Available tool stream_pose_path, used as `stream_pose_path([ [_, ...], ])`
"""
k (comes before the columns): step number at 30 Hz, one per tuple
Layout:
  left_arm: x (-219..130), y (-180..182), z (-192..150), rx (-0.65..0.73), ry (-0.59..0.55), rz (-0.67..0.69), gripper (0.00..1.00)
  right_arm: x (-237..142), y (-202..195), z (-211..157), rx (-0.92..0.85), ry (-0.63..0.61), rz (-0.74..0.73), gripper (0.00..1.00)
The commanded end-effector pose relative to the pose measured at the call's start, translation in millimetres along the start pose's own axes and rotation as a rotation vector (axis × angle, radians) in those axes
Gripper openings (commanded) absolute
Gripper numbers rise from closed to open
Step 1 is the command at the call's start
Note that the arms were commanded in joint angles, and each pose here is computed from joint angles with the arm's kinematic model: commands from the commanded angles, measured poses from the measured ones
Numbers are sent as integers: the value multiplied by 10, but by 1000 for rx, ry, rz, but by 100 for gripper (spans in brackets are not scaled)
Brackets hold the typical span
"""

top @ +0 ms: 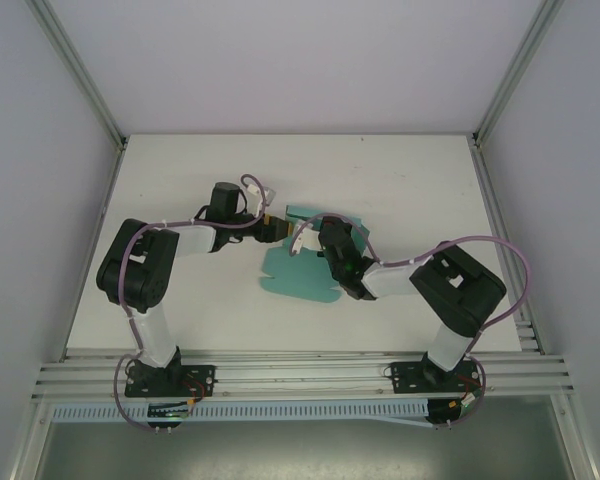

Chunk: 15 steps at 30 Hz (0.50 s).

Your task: Assemble paper box

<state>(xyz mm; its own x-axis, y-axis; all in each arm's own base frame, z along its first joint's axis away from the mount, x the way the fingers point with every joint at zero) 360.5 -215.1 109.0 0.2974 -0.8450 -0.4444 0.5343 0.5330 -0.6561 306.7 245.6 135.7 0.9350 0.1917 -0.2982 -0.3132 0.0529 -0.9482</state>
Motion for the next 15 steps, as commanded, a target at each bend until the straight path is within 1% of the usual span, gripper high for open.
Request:
stream_pose_path([
  [1, 81, 32, -70, 104, -14, 38, 62, -152, 104, 86, 13, -67, 29, 0],
  [5, 144, 41, -237, 154, -9, 135, 54, -234, 163, 65, 8, -39, 27, 0],
  [7, 136, 50, -264, 162, -29, 161, 53, -268, 178, 61, 10, -35, 29, 0],
  [11, 130, 51, -248, 181, -74, 192, 46, -330, 204, 107, 31, -57, 52, 0],
  [15, 101, 6, -188, 209, -128, 187, 47, -344, 271, 120, 22, -58, 78, 0],
])
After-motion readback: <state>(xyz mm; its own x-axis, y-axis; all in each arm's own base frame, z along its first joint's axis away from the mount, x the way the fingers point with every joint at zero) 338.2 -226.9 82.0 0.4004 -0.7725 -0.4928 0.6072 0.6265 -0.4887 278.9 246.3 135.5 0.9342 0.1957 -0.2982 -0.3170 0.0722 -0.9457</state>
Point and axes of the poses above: each hand's point on the last joint's axis, 136 mm out from that joint toward the fingers, its own x axis out along the fingers, its own y axis along the line the jaws close on, z = x × y, the point moved 6 cm from there along -x, back along the fingers, and after that the axes turned 8 degrees about -x, right-handed, at the moved point
